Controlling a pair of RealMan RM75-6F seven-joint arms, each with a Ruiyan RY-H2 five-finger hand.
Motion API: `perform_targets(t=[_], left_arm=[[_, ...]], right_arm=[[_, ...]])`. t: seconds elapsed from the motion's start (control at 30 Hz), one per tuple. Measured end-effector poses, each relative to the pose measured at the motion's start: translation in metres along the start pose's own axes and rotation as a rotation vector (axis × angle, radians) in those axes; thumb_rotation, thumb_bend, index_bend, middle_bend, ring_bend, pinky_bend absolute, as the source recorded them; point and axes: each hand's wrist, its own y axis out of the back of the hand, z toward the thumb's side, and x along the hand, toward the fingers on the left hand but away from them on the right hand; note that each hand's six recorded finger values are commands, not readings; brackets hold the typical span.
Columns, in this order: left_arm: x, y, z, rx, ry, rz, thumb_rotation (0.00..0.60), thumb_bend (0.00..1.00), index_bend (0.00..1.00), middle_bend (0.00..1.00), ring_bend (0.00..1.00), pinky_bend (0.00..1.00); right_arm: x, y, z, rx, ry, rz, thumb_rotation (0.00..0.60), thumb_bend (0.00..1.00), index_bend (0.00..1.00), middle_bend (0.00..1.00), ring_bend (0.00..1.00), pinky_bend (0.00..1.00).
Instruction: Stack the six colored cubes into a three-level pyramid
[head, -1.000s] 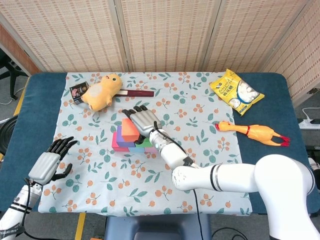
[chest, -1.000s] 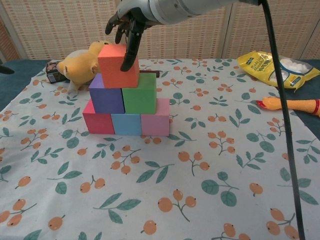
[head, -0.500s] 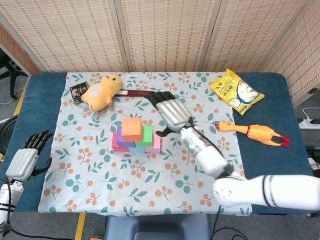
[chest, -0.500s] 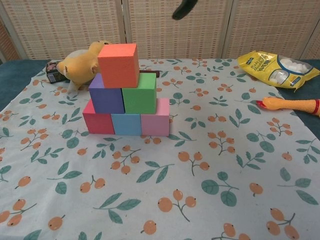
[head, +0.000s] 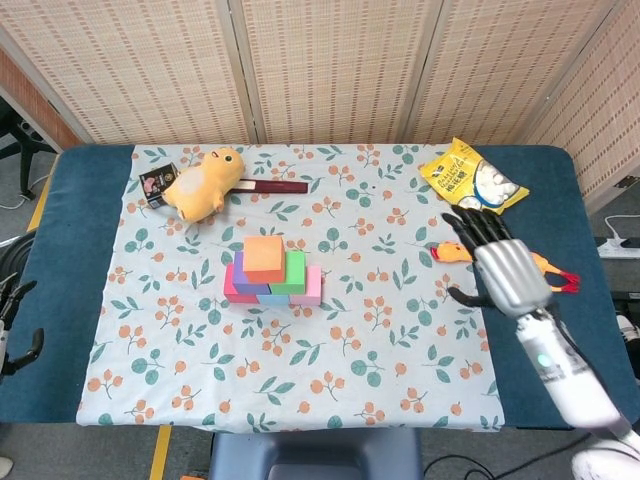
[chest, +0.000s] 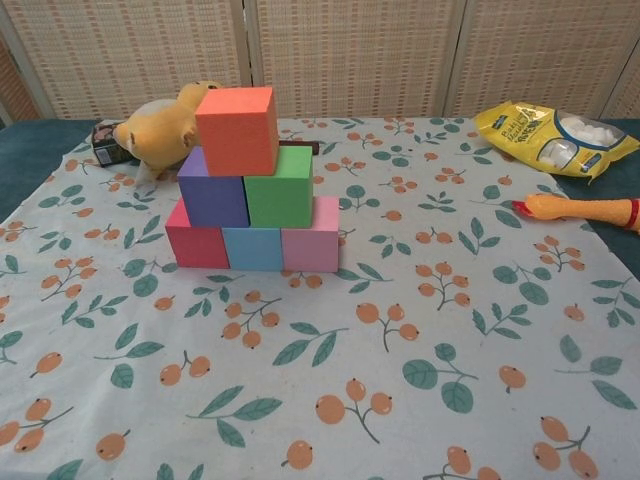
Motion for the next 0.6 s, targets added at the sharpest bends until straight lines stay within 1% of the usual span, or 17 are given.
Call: perform_targets(t=[0.13,0.23,0.33,0.43,0.6], left_arm=[[-0.029,0.000,-0.003,0.023,0.001,0.020,0.600,0.50,0.13,0.00,0.00,0.02],[-0.048,-0.003,0.000,0.031,-0.006,0.017,0.600,0.50,0.13,0.00,0.00,0.02],[-0.063,-0.006,0.003,0.032,-0.006,0.018,0.600,0.50,0.13,0.00,0.00,0.02],[-0.075,-0.012,0.007,0.027,-0.004,0.004,0.600,0.49,0.12,0.00,0.00,0.02],[-0.087,-0.022,0.014,0.025,-0.005,-0.006,0.600,0.49,0.11,0.00,0.00,0.02]], right_arm=[[0.048,-0.005,-0.037,0.012,-0.041,-0.075,0.600,0.11,0.00,0.01,0.00,0.00],[0.078,-0.015,-0.055,0.027,-0.062,-0.104,0.600,0.11,0.00,0.01,0.00,0.00],[0.103,-0.029,-0.062,0.016,-0.076,-0.109,0.600,0.11,0.00,0.01,0.00,0.00],[0.122,-0.042,-0.062,-0.010,-0.080,-0.104,0.600,0.11,0.00,0.01,0.00,0.00],[0.141,-0.056,-0.065,-0.059,-0.115,-0.084,0.600,0.11,0.00,0.01,0.00,0.00]])
